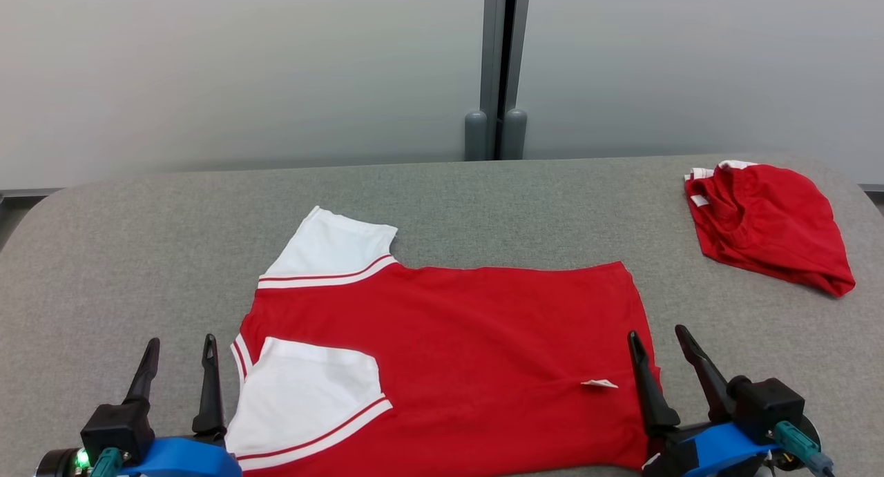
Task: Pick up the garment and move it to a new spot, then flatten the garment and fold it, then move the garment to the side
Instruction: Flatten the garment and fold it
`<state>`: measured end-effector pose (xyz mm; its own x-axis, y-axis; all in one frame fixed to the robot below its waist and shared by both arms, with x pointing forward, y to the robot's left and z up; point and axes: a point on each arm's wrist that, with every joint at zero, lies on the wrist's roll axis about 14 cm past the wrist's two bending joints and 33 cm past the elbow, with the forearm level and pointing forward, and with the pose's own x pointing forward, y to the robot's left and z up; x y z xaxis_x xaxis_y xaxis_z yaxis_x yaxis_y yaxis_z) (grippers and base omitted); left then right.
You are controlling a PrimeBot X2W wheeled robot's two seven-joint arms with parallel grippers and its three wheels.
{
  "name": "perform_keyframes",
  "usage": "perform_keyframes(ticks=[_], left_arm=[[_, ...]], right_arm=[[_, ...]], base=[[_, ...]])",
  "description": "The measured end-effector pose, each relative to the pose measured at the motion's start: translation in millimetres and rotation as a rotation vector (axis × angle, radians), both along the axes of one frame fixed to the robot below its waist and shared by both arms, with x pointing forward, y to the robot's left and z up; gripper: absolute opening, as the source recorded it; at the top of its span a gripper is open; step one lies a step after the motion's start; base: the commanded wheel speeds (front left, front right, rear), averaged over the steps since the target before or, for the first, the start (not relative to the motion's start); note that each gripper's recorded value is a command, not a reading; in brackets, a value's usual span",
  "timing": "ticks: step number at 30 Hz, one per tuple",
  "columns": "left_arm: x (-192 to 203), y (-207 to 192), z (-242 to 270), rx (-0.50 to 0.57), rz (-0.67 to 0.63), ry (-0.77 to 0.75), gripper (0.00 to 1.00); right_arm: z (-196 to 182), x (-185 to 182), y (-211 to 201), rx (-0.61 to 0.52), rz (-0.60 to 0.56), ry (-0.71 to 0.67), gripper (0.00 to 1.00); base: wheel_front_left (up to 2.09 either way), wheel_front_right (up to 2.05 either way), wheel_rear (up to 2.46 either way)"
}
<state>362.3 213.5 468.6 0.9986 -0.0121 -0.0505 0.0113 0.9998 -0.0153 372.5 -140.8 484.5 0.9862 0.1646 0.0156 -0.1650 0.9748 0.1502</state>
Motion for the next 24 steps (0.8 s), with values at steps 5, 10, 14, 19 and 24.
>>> perform_keyframes(ticks=[5, 10, 14, 19, 24], left_arm=[[0.8, 1.6, -1.9, -0.001, 0.006, 0.006, 1.0], [29.5, -3.0, 16.6, 0.004, -0.028, -0.044, 1.0], [70.3, -10.1, 44.4, 0.05, -0.089, -0.109, 1.0], [137.9, -30.2, 79.3, 0.089, -0.179, -0.158, 1.0], [188.8, -58.7, 63.1, 0.109, -0.29, -0.043, 1.0]], right_arm=[[-2.9, -0.7, -1.6, 0.0, -0.005, 0.009, 1.0], [10.6, 19.9, -6.0, -0.028, -0.015, -0.032, 1.0], [15.9, 44.0, -15.1, -0.099, -0.01, -0.037, 1.0], [30.1, 87.6, -39.5, -0.188, -0.025, -0.04, 1.0], [20.8, 122.3, -56.7, -0.253, -0.026, 0.029, 1.0]], base=[[0.0, 0.0, 0.0], [0.0, 0.0, 0.0], [0.0, 0.0, 0.0], [0.0, 0.0, 0.0], [0.0, 0.0, 0.0]])
